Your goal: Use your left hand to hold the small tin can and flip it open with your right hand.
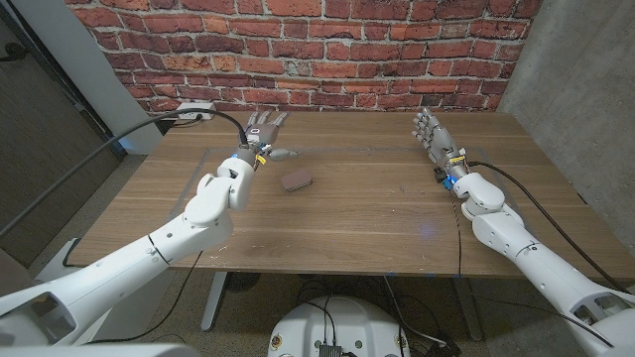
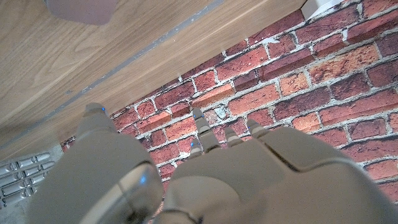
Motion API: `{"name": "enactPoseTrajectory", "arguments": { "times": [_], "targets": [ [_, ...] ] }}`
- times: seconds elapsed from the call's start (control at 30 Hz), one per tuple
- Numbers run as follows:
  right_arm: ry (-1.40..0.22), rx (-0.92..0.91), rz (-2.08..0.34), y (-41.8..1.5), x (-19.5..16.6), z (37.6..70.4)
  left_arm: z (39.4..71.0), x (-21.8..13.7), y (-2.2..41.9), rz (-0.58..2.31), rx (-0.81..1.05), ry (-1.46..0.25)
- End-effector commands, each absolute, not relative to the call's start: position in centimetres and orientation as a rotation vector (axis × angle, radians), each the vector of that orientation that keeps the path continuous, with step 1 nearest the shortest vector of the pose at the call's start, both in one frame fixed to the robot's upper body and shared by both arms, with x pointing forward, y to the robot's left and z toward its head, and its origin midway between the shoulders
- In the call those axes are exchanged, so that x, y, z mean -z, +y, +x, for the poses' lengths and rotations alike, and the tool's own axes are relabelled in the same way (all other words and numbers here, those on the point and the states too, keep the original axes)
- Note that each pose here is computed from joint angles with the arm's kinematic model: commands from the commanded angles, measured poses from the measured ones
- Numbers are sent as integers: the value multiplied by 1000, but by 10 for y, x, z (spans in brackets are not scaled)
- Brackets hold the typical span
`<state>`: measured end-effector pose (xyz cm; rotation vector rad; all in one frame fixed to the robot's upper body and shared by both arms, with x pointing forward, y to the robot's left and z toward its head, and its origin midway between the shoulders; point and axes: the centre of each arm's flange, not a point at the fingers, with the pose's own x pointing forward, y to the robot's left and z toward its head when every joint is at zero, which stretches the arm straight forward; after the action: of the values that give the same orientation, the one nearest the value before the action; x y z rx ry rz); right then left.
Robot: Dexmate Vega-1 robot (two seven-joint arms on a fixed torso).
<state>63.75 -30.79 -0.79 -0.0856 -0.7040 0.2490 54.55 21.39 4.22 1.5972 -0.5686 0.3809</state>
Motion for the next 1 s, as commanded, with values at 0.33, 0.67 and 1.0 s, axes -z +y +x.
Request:
{"name": "enactPoseTrajectory", "arguments": {
  "times": [0.33,0.67,1.0],
  "targets": [
    [-687,-290,-55,-305,14,638,549,-29,213,1675,-412,-446],
    [-690,-292,-60,-304,15,638,555,-28,211,1715,-360,-347],
    [-694,-296,-59,-302,12,640,563,-20,210,1730,-329,-302]
  ]
}}
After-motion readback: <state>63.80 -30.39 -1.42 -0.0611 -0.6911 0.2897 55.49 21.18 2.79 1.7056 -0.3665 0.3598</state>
